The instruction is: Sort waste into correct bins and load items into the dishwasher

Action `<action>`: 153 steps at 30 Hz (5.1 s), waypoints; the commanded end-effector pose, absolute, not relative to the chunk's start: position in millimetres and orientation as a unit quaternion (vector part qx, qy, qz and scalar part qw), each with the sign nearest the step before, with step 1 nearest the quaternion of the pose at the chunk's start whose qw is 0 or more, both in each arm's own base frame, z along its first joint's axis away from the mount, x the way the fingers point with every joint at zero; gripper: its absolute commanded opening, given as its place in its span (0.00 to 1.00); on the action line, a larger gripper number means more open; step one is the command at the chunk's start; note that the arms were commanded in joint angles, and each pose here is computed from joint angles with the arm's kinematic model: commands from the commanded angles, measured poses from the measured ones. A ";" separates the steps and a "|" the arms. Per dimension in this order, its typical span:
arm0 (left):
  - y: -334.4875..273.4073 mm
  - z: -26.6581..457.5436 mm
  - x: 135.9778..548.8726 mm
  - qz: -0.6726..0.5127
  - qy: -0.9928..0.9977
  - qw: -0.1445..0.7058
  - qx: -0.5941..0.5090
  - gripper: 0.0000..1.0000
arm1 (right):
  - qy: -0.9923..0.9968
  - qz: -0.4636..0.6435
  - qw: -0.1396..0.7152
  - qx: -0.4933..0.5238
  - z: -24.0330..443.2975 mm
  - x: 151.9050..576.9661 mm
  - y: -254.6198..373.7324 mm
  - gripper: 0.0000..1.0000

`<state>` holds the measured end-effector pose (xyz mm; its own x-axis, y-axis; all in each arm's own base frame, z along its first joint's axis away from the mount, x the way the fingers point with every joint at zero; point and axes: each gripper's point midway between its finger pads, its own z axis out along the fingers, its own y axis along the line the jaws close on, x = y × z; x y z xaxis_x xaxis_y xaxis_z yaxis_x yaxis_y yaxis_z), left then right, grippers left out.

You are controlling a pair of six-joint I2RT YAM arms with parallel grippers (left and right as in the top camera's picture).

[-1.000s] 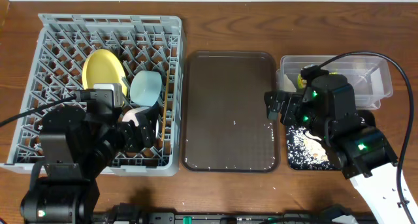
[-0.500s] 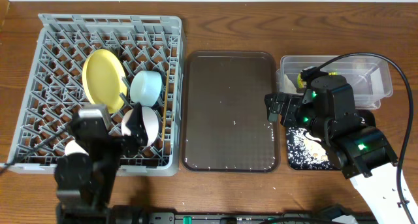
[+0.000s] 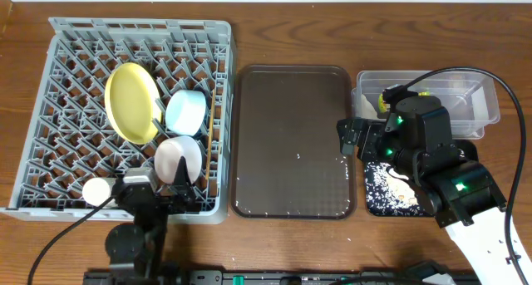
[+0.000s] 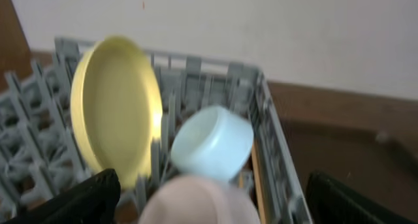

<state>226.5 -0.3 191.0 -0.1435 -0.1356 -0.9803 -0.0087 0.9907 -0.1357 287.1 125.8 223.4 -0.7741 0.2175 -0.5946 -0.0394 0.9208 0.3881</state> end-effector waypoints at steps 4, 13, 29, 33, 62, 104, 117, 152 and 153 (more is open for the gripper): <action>2.4 166.2 243.0 -0.037 0.733 0.678 -0.044 0.92 | 0.919 0.189 0.340 0.061 227.8 290.9 120.3 0.99; 3.8 136.4 244.2 -0.033 0.759 0.649 -0.048 0.92 | 0.919 0.189 0.339 0.061 227.7 290.8 120.3 0.99; 3.8 136.3 244.2 -0.033 0.759 0.648 -0.048 0.92 | 0.929 0.151 0.336 0.029 220.3 286.5 111.8 0.99; 3.8 136.3 244.2 -0.033 0.759 0.648 -0.048 0.92 | 0.925 0.086 0.367 -0.050 222.5 289.9 98.6 0.99; 3.8 136.3 244.2 -0.033 0.759 0.648 -0.048 0.92 | 0.739 0.038 0.673 -0.027 171.3 240.1 18.1 0.99; 3.8 136.3 244.2 -0.033 0.759 0.648 -0.048 0.92 | 0.731 0.036 0.681 -0.026 157.5 245.6 17.5 0.99; 3.7 136.3 244.2 -0.033 0.759 0.648 -0.048 0.92 | 0.731 0.036 0.681 -0.026 157.5 245.6 17.4 0.99; 3.8 136.3 244.2 -0.033 0.759 0.648 -0.048 0.92 | 0.731 0.036 0.681 -0.026 157.5 245.6 17.4 0.99; 3.8 136.3 244.2 -0.033 0.759 0.648 -0.048 0.92 | 0.731 0.036 0.681 -0.026 157.5 245.6 17.5 0.99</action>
<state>244.5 4.0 152.4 -0.1120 -0.1212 -0.9863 -0.0262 0.9925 -0.1190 245.6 19.2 158.2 -0.0756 0.0257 -0.9968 -0.0918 0.9952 0.0326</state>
